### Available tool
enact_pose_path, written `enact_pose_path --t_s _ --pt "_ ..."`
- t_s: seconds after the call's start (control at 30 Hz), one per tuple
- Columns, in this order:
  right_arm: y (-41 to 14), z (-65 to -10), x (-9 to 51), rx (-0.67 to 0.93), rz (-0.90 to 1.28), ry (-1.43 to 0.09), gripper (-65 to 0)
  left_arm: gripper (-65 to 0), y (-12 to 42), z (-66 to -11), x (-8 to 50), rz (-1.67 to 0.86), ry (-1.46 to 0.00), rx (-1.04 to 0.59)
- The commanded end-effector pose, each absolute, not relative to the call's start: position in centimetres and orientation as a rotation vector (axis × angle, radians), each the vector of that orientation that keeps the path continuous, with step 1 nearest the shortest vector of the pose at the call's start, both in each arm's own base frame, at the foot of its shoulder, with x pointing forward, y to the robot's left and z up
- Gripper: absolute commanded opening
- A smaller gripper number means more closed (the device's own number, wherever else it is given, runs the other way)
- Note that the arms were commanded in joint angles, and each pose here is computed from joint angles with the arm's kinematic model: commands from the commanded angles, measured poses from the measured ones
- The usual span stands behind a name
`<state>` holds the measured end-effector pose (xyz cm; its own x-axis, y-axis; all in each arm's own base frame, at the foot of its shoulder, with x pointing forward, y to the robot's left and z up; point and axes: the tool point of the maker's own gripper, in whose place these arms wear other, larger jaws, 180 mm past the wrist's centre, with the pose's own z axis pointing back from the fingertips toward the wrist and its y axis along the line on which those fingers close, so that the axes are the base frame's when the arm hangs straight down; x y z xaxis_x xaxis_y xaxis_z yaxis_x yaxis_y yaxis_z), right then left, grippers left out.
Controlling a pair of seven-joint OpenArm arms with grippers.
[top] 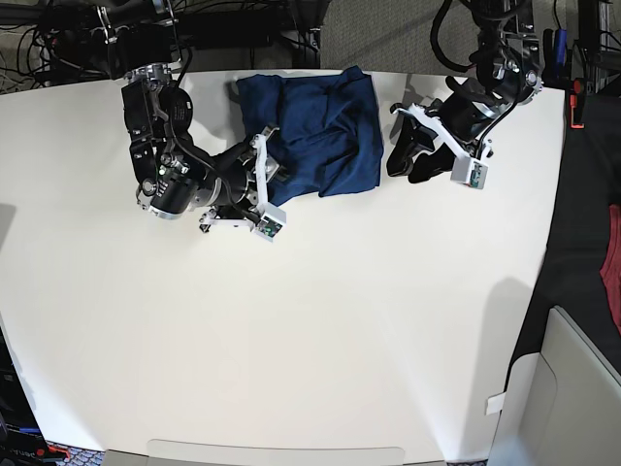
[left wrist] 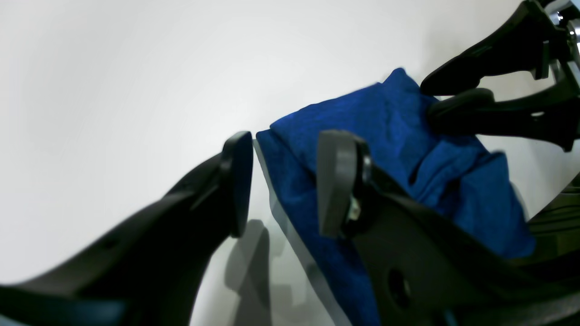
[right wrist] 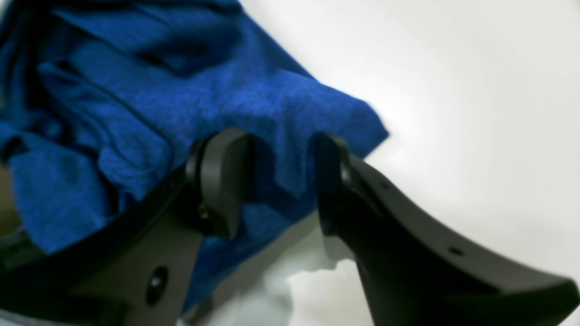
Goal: Fold the T-shirt properly
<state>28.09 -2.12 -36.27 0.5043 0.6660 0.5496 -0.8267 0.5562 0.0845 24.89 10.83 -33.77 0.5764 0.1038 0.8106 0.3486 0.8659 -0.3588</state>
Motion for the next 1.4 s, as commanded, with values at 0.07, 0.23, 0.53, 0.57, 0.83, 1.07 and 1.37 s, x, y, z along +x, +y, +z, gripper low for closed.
enact_pose_path --t_s 0.07,0.23,0.53,0.57,0.83,1.07,1.37 --pt "-2.0 -34.3 29.5 0.343 0.942 -0.569 -38.6 -42.2 10.6 -32.5 25.1 -0.171 -0.996 -0.535" --pt "-3.0 -34.7 30.0 0.274 0.943 -0.557 -38.6 -42.2 8.3 -30.6 24.3 -0.235 -1.023 -0.580" --pt "-7.3 -33.2 32.2 0.160 0.817 -0.619 -38.6 -42.2 2.1 -30.1 21.3 -0.457 -0.951 -0.723" --pt "-8.2 -32.8 32.6 0.160 0.783 -0.633 -38.6 -42.2 1.4 -29.9 21.1 -0.488 -0.947 -0.738" --pt "-11.1 -31.9 33.3 0.190 0.655 -0.681 -38.6 -42.2 -0.8 -29.0 21.2 -0.585 -0.955 -0.782" --pt "-11.4 -32.1 33.1 0.189 0.642 -0.676 -38.6 -42.0 -3.0 -28.1 21.4 -0.670 -0.965 -0.825" --pt "-13.2 -31.7 33.4 0.178 0.575 -0.694 -38.6 -41.9 -3.8 -28.6 21.4 -0.695 -0.945 -0.840"
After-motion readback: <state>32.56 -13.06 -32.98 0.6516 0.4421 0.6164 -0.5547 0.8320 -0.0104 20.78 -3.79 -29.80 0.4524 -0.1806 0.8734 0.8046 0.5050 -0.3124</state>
